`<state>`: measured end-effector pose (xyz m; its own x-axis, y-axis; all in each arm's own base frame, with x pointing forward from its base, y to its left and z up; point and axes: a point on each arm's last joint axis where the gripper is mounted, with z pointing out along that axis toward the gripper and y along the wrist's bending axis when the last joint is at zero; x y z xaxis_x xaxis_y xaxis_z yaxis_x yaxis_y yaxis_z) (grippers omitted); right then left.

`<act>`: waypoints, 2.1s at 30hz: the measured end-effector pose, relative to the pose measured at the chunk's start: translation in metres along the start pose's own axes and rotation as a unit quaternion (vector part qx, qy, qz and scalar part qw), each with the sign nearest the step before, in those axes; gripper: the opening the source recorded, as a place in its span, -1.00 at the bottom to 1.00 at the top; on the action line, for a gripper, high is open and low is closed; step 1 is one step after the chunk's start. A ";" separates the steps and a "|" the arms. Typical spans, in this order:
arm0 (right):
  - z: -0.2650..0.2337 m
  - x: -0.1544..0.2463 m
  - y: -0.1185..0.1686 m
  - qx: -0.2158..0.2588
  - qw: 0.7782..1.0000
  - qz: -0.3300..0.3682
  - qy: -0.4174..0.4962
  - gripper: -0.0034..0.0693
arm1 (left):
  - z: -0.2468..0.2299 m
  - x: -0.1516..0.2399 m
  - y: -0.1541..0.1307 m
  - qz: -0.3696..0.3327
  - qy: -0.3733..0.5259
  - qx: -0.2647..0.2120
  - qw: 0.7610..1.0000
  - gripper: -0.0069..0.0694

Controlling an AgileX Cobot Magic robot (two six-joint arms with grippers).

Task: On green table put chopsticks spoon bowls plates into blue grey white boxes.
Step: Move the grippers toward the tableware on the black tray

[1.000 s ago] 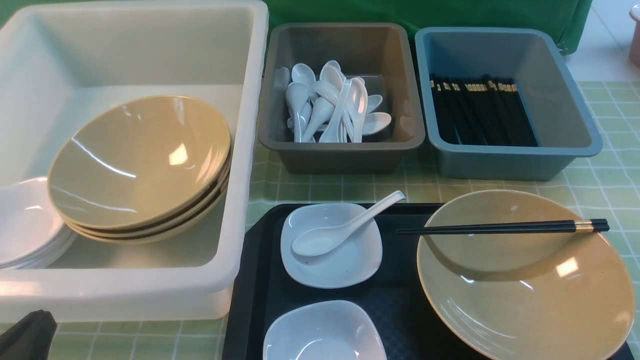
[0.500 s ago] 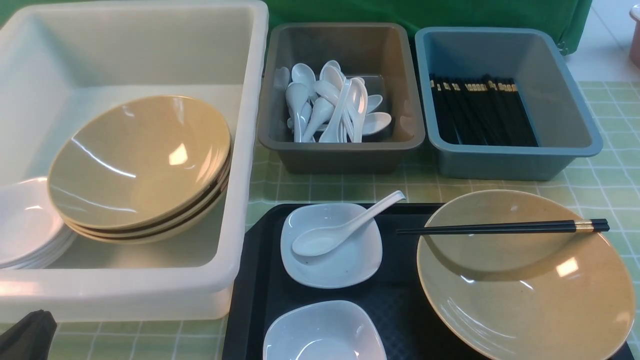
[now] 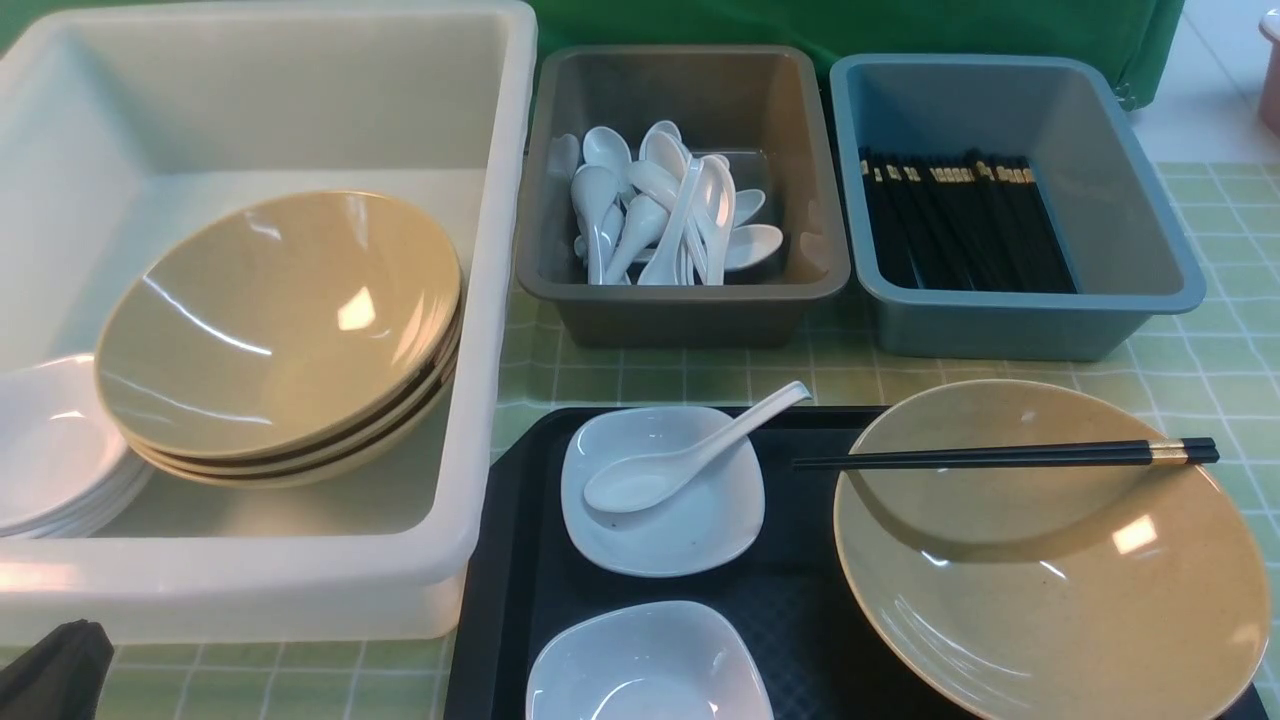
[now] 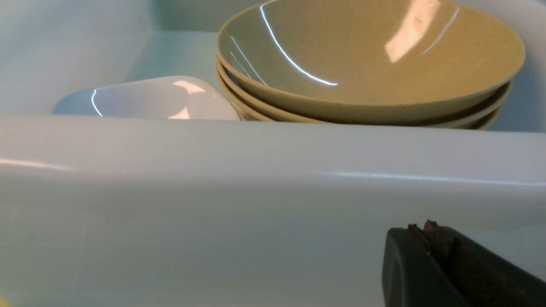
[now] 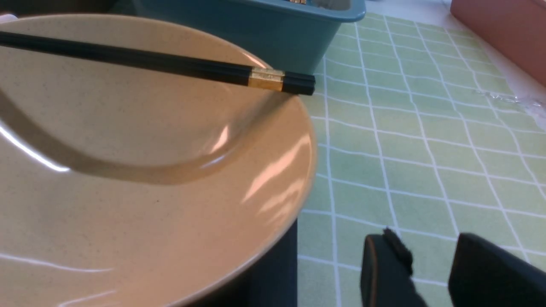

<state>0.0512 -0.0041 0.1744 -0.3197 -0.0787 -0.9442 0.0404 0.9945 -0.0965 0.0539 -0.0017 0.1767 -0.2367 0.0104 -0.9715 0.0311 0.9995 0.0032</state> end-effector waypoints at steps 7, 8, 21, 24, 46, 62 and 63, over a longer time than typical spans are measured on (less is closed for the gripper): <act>0.000 0.000 0.000 0.000 1.000 0.000 0.000 -0.26 | 0.000 0.000 0.000 0.001 0.000 0.002 1.000 -0.82; 0.000 0.000 0.000 0.000 1.000 0.000 0.000 -0.26 | 0.000 0.000 0.000 0.001 0.000 0.003 1.000 -0.82; 0.000 0.000 0.000 0.000 1.000 0.000 0.000 -0.26 | 0.000 0.000 -0.001 0.002 0.000 0.005 1.000 -0.82; 0.000 0.000 0.000 0.000 1.000 0.000 0.000 -0.26 | 0.000 0.000 -0.001 0.002 0.000 0.005 1.000 -0.82; 0.001 -0.012 -0.001 0.000 0.993 0.078 -0.091 -0.26 | -0.004 -0.026 0.000 -0.051 -0.143 0.012 0.988 -0.82; -0.013 -0.046 -0.003 -0.038 0.938 0.200 -0.281 -0.26 | -0.020 -0.056 0.007 -0.192 -0.332 0.030 0.923 -0.82; -0.013 -0.046 -0.003 -0.038 0.938 0.200 -0.282 -0.26 | -0.021 -0.057 0.007 -0.197 -0.335 0.031 0.921 -0.82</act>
<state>0.0535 -0.0030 0.2227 0.2591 0.2986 -0.9185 -0.0240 0.9527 0.3029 0.0477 0.0055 0.2374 0.4098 -0.3941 -0.8226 0.1318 0.9180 -0.3741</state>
